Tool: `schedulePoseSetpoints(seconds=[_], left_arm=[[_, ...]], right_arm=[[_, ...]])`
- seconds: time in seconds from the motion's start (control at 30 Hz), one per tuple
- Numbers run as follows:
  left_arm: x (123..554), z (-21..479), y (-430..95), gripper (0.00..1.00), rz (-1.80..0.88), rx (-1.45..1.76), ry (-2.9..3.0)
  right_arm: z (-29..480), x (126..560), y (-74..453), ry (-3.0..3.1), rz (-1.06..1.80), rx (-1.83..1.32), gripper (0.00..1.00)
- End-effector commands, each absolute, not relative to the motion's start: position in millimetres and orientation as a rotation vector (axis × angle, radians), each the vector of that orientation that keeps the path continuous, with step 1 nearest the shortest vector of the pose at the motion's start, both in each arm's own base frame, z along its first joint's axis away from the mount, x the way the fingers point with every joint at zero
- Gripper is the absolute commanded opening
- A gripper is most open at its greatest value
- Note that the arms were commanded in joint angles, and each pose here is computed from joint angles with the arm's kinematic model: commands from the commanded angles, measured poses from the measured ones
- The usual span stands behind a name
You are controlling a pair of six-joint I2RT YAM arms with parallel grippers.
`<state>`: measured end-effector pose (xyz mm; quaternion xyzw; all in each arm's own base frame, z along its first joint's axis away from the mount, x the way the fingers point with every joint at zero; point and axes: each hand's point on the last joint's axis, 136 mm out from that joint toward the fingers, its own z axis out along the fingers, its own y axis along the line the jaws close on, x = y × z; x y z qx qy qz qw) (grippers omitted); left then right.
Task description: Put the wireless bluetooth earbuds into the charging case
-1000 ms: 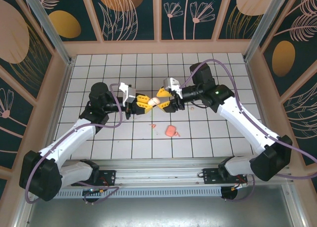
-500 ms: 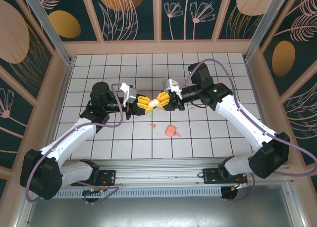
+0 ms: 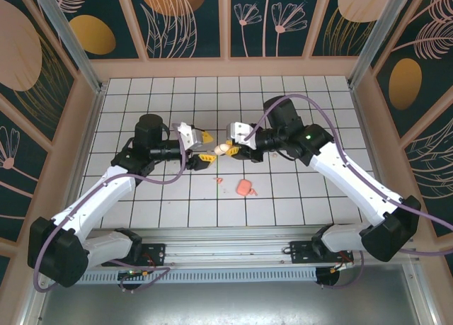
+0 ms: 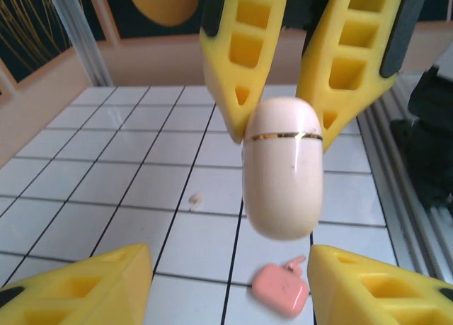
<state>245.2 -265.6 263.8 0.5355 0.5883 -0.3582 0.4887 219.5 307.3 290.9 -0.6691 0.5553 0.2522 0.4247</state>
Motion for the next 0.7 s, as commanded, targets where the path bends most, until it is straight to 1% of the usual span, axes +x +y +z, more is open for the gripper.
schedulePoseSetpoints(seconds=[0.0, 0.23, 0.37, 0.43, 0.53, 0.67], left_arm=[[243, 261, -262, 0.61, -0.801, 1.369, 1.411], [241, 253, -263, 0.61, -0.812, 1.397, 1.418], [238, 256, -264, 0.61, -0.842, 1.394, 1.400], [236, 259, -265, 0.59, -0.858, 1.391, 1.391], [233, 261, -266, 0.51, -0.888, 1.386, 1.383], [233, 261, -266, 0.44, -0.890, 1.380, 1.379]], right_arm=[[296, 227, 305, 1.377, 0.443, -1.712, 0.19], [289, 221, 325, 1.336, 0.438, -1.807, 0.19], [282, 218, 334, 1.330, 0.441, -1.853, 0.19], [280, 217, 336, 1.322, 0.443, -1.867, 0.19], [279, 216, 338, 1.312, 0.439, -1.878, 0.19], [281, 215, 340, 1.298, 0.436, -1.878, 0.19]])
